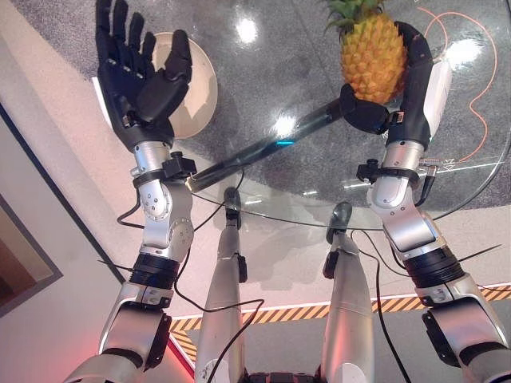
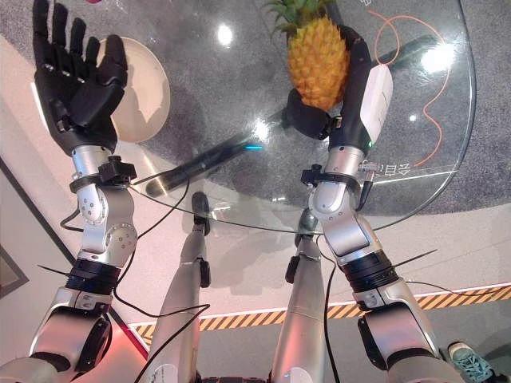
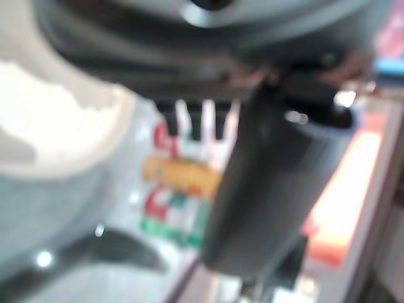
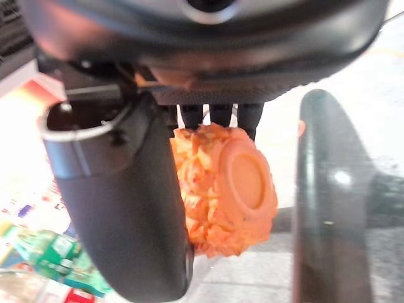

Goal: Pick up the fruit to the plate

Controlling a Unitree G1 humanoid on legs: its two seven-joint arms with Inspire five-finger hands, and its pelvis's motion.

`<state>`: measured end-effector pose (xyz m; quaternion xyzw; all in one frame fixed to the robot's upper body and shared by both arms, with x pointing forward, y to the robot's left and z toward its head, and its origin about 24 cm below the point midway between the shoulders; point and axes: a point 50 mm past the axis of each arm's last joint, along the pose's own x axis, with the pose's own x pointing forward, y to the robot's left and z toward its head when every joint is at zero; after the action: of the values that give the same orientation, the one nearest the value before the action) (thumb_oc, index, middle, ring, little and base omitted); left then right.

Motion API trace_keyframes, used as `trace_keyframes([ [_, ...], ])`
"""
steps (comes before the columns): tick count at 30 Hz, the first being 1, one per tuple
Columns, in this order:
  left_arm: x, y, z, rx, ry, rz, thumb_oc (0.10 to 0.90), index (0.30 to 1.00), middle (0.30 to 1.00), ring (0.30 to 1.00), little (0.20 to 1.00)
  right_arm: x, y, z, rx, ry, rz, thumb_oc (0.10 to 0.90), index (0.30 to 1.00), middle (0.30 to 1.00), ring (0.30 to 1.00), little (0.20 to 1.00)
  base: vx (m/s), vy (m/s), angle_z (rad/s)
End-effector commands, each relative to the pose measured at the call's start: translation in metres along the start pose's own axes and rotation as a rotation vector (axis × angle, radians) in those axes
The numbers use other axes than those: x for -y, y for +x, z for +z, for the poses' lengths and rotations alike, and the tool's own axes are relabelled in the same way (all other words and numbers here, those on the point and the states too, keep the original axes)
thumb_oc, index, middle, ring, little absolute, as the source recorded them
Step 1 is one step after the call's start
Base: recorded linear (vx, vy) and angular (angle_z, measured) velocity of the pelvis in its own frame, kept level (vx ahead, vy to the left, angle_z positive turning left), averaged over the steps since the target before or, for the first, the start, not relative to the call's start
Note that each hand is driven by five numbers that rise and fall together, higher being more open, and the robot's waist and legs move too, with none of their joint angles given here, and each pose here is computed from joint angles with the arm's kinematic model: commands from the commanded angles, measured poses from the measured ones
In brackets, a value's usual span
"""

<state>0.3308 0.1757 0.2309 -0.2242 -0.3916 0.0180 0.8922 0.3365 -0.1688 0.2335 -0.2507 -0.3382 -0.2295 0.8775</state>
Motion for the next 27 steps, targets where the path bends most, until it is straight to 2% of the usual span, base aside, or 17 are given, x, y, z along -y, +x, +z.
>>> trace_keyframes([
  [1, 0.031, 0.025, 0.045, 0.187, -0.065, -0.192, 0.800, 0.900, 0.900, 0.900, 0.900, 0.030, 0.023, 0.070, 0.357, 0.135, -0.156, 0.100, 0.300, 0.300, 0.300, 0.200, 0.00, 0.000, 0.00],
  [9, 0.053, 0.027, 0.030, 0.040, -0.159, -0.295, 0.800, 0.900, 0.900, 0.900, 0.900, 0.029, 0.026, 0.086, 0.420, 0.159, -0.124, 0.100, 0.300, 0.300, 0.300, 0.200, 0.00, 0.012, 0.00],
  [27, 0.081, 0.022, 0.002, -0.222, -0.447, -0.343, 0.800, 0.900, 0.900, 0.900, 0.900, 0.015, 0.025, 0.110, 0.490, 0.172, -0.014, 0.100, 0.300, 0.300, 0.300, 0.200, 0.00, 0.000, 0.00],
])
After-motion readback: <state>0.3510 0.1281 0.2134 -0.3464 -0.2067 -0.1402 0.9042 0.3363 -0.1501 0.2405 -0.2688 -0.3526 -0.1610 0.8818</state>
